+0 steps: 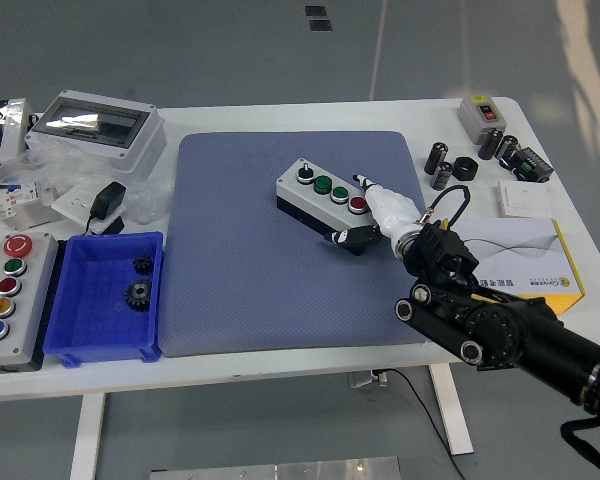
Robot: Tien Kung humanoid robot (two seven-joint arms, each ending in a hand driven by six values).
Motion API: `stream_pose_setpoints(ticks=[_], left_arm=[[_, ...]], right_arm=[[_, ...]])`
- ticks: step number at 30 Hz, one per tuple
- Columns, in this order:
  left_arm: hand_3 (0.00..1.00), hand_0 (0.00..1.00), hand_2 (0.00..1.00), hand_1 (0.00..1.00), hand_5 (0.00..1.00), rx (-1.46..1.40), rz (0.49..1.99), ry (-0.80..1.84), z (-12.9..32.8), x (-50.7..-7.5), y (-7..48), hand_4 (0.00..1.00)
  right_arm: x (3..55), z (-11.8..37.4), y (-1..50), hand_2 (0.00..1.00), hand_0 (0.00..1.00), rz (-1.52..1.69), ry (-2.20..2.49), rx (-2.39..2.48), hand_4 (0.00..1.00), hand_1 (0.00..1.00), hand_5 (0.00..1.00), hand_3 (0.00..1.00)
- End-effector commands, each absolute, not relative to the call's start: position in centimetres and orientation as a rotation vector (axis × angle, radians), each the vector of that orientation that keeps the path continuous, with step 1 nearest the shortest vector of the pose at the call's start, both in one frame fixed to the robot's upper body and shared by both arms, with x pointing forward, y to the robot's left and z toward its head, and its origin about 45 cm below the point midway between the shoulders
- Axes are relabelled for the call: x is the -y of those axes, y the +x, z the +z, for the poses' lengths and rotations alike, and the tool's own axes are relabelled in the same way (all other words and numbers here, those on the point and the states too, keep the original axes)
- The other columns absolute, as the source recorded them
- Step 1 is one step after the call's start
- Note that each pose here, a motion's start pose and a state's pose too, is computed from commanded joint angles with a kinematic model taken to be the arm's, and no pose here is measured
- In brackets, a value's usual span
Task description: Pick up the button,place it on the desk,press the button,press the button
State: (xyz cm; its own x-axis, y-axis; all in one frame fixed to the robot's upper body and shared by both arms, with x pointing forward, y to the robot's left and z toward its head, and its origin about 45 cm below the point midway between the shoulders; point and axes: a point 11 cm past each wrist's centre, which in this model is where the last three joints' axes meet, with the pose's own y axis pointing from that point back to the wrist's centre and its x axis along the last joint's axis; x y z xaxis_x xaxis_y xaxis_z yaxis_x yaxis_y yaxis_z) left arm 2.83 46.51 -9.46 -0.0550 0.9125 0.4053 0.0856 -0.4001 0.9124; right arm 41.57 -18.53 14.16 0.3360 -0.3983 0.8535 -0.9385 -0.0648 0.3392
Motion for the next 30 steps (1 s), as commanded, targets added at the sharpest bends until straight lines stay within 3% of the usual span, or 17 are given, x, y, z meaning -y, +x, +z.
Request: stream_pose_setpoints(ticks=[1,7,8,13,14,19,20,25,26,30], left_arm=[[0.594,0.618,0.533,0.528,0.225,-1.092,1.532,1.533,-9.5,-46.5,2.8,0.612],[0.594,0.618,0.533,0.528,0.225,-1.091,1.533,1.532,-9.5,-46.5,2.9,0.612],[0.593,0.618,0.533,0.527,0.226,-1.091,1.533,1.532,-9.5,-46.5,2.9,0.61],[0.593,0.618,0.533,0.527,0.226,-1.09,1.534,1.53,-9.5,-46.5,2.9,0.61],[0.593,0.618,0.533,0.527,0.225,-1.089,1.534,1.53,-9.5,-46.5,2.9,0.609],[0.593,0.618,0.533,0.527,0.225,-1.091,1.533,1.528,-9.5,-46.4,2.8,0.609],[0.593,0.619,0.533,0.527,0.225,-1.091,1.533,1.528,-9.5,-46.3,2.8,0.608],[0.593,0.619,0.533,0.527,0.225,-1.092,1.534,1.524,-9.6,-46.2,2.7,0.608],[0.592,0.619,0.533,0.527,0.224,-1.092,1.534,1.523,-9.6,-46.2,2.7,0.608],[0.592,0.619,0.533,0.527,0.224,-1.09,1.535,1.52,-9.7,-46.1,2.7,0.608]], right_arm=[[18.6,14.1,41.6,0.673,0.14,0.708,1.643,1.223,0.735,0.433,0.152,0.998],[18.7,14.0,41.5,0.673,0.14,0.718,1.636,1.222,0.735,0.433,0.152,0.998],[18.8,13.9,41.5,0.491,0.084,0.72,1.635,1.221,0.518,0.35,0.18,0.827],[18.9,13.8,41.5,0.491,0.084,0.73,1.63,1.218,0.518,0.35,0.18,0.827],[18.9,13.8,41.5,0.409,0.06,0.732,1.63,1.219,0.387,0.317,0.038,0.604],[18.9,14.3,41.4,0.409,0.06,0.752,1.67,1.245,0.387,0.317,0.038,0.604],[18.9,14.5,41.4,0.38,0.027,0.757,1.682,1.253,0.259,0.27,0.002,0.446],[19.2,16.1,41.0,0.38,0.027,0.772,1.808,1.289,0.259,0.27,0.002,0.446],[19.3,16.3,40.8,0.353,0.02,0.771,1.839,1.28,0.066,0.243,0.002,0.329],[19.5,17.3,39.6,0.353,0.02,0.778,1.988,1.206,0.066,0.243,0.002,0.329]])
